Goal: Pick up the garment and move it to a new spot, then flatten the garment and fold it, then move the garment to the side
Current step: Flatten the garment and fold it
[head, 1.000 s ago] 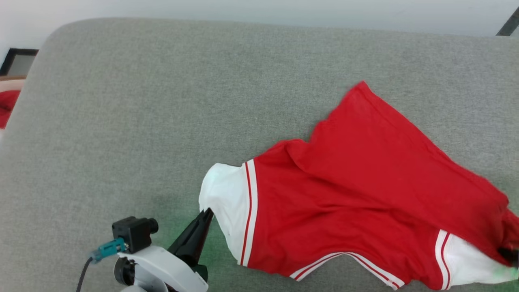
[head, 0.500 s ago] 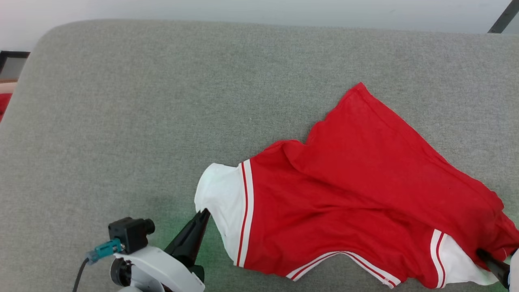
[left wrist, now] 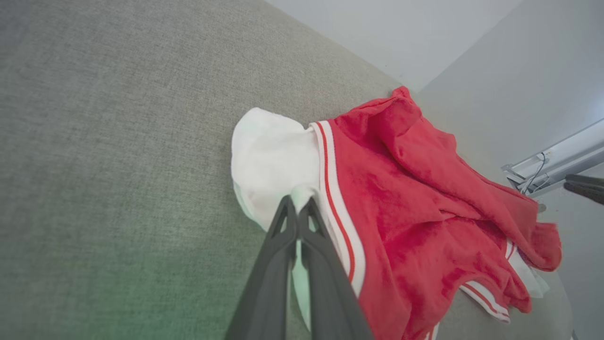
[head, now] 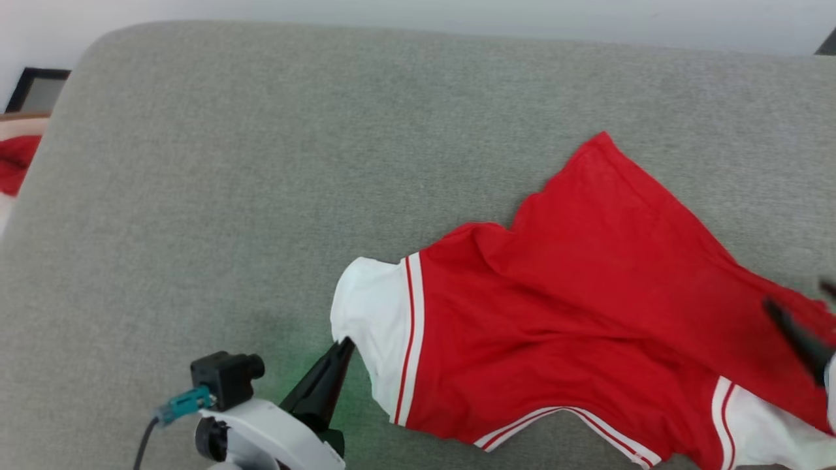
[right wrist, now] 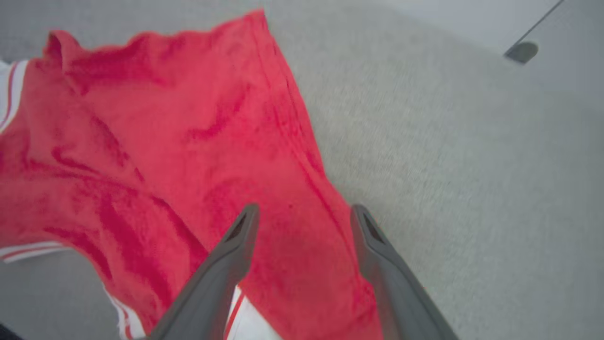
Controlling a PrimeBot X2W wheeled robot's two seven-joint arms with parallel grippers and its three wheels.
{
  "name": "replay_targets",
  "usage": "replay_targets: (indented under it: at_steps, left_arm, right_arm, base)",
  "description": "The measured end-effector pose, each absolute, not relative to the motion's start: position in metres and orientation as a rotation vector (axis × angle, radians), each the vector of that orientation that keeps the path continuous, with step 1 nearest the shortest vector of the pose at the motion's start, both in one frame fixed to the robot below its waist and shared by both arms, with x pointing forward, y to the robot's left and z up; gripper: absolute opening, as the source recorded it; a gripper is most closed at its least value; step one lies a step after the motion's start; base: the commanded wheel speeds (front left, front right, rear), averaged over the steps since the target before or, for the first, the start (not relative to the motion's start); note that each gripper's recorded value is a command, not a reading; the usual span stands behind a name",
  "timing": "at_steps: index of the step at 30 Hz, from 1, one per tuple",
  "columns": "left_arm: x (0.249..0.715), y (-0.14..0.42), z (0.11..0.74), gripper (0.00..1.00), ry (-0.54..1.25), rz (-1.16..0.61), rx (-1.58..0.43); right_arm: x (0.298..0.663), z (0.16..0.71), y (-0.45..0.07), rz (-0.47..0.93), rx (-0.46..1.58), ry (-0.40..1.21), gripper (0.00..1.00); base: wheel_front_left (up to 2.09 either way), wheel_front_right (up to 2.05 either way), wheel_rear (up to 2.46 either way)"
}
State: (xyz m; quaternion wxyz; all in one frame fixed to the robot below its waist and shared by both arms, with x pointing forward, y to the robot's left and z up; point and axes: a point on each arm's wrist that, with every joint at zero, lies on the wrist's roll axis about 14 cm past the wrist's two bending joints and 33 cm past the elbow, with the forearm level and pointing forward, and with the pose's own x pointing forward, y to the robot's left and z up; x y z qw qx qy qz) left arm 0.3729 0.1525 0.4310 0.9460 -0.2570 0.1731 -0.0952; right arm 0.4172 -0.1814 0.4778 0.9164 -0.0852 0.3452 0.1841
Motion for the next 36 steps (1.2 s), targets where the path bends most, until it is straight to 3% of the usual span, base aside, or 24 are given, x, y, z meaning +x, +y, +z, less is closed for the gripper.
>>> replay_targets:
  at_steps: [7, 12, 20, 36]
  left_arm:
    - [0.374, 0.151, 0.432, 0.0, 0.346, -0.194, -0.532]
    - [0.374, 0.151, 0.432, 0.0, 0.34, -0.191, -0.535]
    - [0.373, 0.154, 0.427, 0.0, 0.344, -0.174, -0.549]
    - [0.372, 0.165, 0.404, 0.0, 0.382, -0.106, -0.576]
  right_arm:
    - [0.479, 0.524, -0.136, 0.509, -0.284, 0.444, 1.0]
    - [0.518, 0.526, -0.107, 0.58, -0.325, 0.371, 1.0]
    - [0.556, 0.477, -0.079, 0.639, -0.353, 0.574, 1.0]
    - [0.583, 0.391, -0.067, 0.636, -0.412, 1.011, 1.0]
  base:
    - [0.0, 0.0, 0.0]
    - [0.0, 0.0, 0.0]
    - [0.0, 0.0, 0.0]
    - [0.0, 0.0, 0.0]
